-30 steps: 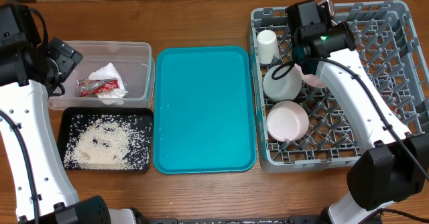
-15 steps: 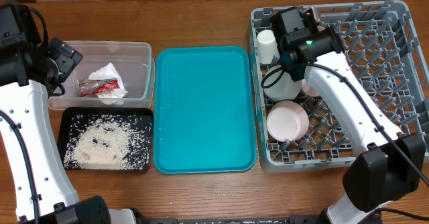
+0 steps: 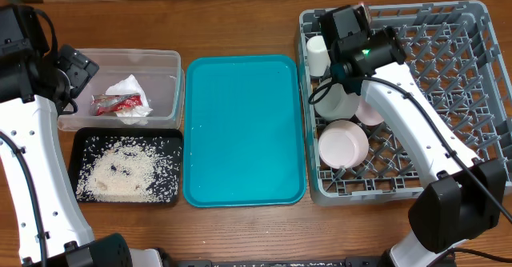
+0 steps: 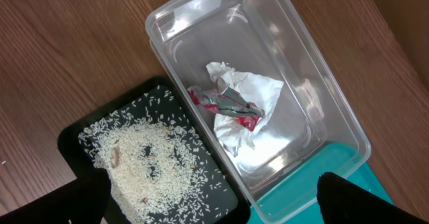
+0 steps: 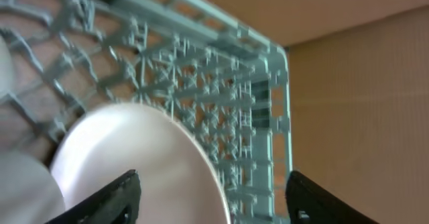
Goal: Sort waste into correct bins and load items into the dishwasher
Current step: 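Lower the pink plate upright into the rack's back slots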
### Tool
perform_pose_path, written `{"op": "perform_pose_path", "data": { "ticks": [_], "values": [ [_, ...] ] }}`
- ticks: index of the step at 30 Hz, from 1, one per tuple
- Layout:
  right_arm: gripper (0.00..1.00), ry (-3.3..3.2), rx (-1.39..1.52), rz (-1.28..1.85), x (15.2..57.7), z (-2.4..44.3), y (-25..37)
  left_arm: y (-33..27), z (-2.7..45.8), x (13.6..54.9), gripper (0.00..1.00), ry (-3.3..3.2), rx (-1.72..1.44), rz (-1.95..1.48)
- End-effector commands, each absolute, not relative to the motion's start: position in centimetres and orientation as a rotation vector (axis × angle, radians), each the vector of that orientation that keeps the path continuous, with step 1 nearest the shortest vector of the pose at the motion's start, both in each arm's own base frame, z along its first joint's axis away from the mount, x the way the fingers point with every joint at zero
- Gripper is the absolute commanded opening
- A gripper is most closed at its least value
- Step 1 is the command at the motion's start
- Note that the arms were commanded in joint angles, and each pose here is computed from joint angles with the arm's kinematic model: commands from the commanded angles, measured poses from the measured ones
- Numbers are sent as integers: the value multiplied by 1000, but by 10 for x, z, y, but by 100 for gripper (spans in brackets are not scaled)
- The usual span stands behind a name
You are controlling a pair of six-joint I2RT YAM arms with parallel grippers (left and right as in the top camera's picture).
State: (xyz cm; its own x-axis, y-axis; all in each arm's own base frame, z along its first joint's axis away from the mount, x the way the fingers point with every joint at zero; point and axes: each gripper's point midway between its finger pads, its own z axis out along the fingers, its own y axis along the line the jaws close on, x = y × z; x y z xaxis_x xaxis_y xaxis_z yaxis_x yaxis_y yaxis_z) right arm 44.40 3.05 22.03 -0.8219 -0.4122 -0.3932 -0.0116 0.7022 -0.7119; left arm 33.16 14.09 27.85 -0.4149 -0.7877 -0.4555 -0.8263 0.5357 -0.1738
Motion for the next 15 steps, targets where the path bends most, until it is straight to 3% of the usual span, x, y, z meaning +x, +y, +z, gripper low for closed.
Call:
{"op": "perform_pose_path", "data": {
  "ticks": [1, 2, 3, 9, 15],
  "values": [
    [80, 2376, -343, -820, 454, 216, 54, 145, 281, 331, 100, 2271, -1325, 121],
    [85, 2393, -375, -714, 455, 210, 69, 145, 281, 331, 100, 2271, -1324, 121],
    [99, 2413, -382, -588, 455, 204, 87, 145, 281, 331, 100, 2271, -1325, 121],
    [100, 2491, -503, 139, 438, 186, 182, 145, 281, 331, 100, 2271, -1324, 121],
    [100, 2574, -550, 225, 416, 175, 188, 145, 281, 331, 100, 2271, -1324, 121]
  ]
}}
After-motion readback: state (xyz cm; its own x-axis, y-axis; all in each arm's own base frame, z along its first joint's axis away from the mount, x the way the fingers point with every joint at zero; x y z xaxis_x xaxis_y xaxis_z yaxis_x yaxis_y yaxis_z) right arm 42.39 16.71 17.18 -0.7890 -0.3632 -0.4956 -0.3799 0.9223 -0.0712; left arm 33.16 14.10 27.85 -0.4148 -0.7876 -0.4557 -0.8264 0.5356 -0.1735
